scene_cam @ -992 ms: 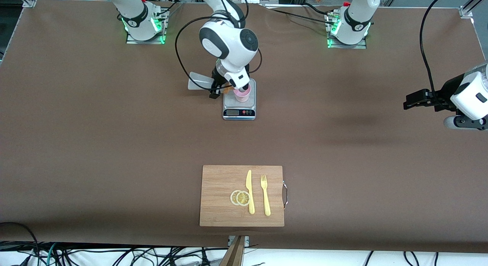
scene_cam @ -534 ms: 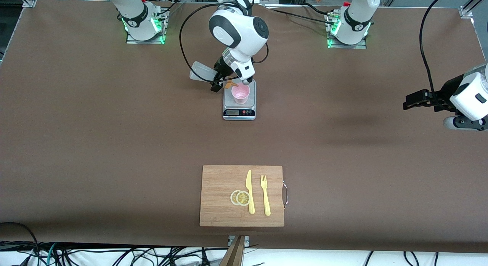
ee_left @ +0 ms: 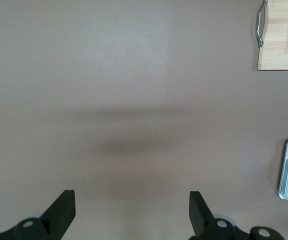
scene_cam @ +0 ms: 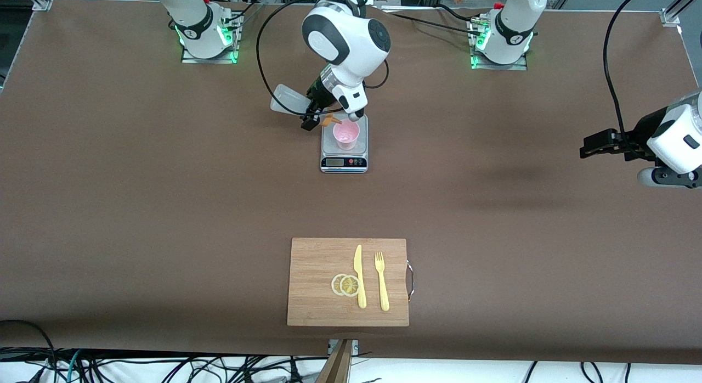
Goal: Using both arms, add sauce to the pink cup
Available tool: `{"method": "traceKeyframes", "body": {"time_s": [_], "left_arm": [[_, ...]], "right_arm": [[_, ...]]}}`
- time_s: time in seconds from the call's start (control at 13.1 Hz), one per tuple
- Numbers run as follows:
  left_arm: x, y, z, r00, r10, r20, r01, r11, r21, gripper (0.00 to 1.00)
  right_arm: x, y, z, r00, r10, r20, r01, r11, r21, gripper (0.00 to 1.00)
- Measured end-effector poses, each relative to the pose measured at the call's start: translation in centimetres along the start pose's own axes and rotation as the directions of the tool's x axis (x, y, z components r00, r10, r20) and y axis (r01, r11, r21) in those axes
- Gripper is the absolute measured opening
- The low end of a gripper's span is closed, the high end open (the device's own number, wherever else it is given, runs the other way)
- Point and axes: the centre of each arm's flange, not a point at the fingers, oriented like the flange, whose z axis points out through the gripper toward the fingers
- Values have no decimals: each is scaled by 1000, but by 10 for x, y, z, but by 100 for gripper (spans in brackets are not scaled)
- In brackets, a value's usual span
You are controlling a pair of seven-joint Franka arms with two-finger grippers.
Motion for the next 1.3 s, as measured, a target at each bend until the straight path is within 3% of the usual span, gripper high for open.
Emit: {"method": "traceKeyframes", "body": {"time_s": [0.46, 1.3], "left_arm": [[0, 0, 0, 1000, 0, 0, 0, 1000, 0, 100], [0, 0, 0, 1000, 0, 0, 0, 1000, 0, 100]], "right_arm": [[7, -21, -9, 997, 66, 41, -63, 996, -66, 22], [7, -20, -8, 996, 72, 46, -68, 995, -73, 22]]}}
